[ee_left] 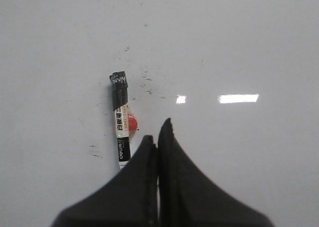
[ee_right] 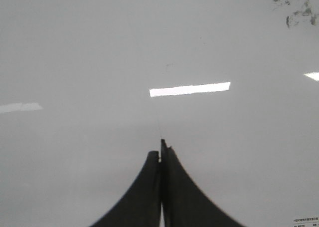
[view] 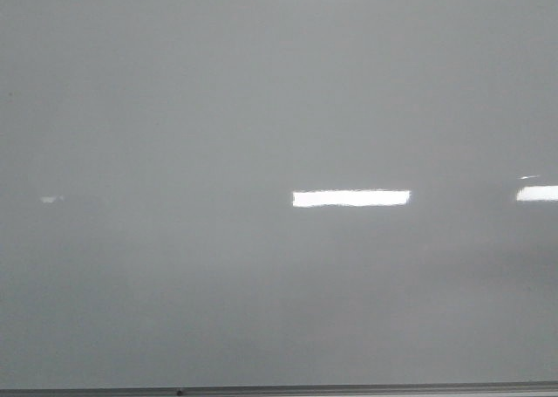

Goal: Write number 7 on whiteboard

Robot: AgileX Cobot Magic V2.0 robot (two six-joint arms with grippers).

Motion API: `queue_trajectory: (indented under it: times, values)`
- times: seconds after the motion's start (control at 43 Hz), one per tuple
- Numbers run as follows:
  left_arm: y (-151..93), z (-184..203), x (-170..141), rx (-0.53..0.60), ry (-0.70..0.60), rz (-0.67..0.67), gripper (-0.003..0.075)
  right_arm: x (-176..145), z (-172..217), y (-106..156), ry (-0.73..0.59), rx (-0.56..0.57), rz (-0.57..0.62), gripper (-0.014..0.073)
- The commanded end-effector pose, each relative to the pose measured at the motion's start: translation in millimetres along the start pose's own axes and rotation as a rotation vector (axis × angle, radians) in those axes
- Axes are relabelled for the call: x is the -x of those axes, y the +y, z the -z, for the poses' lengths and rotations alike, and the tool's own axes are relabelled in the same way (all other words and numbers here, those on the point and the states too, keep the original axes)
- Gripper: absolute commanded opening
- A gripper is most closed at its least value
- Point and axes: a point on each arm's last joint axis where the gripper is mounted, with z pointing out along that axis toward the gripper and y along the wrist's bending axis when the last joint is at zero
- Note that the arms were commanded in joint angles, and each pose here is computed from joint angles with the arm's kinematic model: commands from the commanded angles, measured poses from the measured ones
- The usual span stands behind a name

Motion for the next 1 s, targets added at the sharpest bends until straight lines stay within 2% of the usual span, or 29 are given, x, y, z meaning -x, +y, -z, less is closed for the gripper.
queue_trajectory:
  times: [0.0, 0.977]
  values:
    - [0.4, 1.2, 7.2, 0.004, -0.100, 0.014, -0.0020, 9.3, 1.3, 0.4, -0.095, 0.002, 0.014, -0.0068]
    - [0.4, 1.2, 7.2, 0.004, -0.100, 0.014, -0.0020, 10.8, 1.5, 0.5, -0.111, 0.003, 0.014, -0.0068]
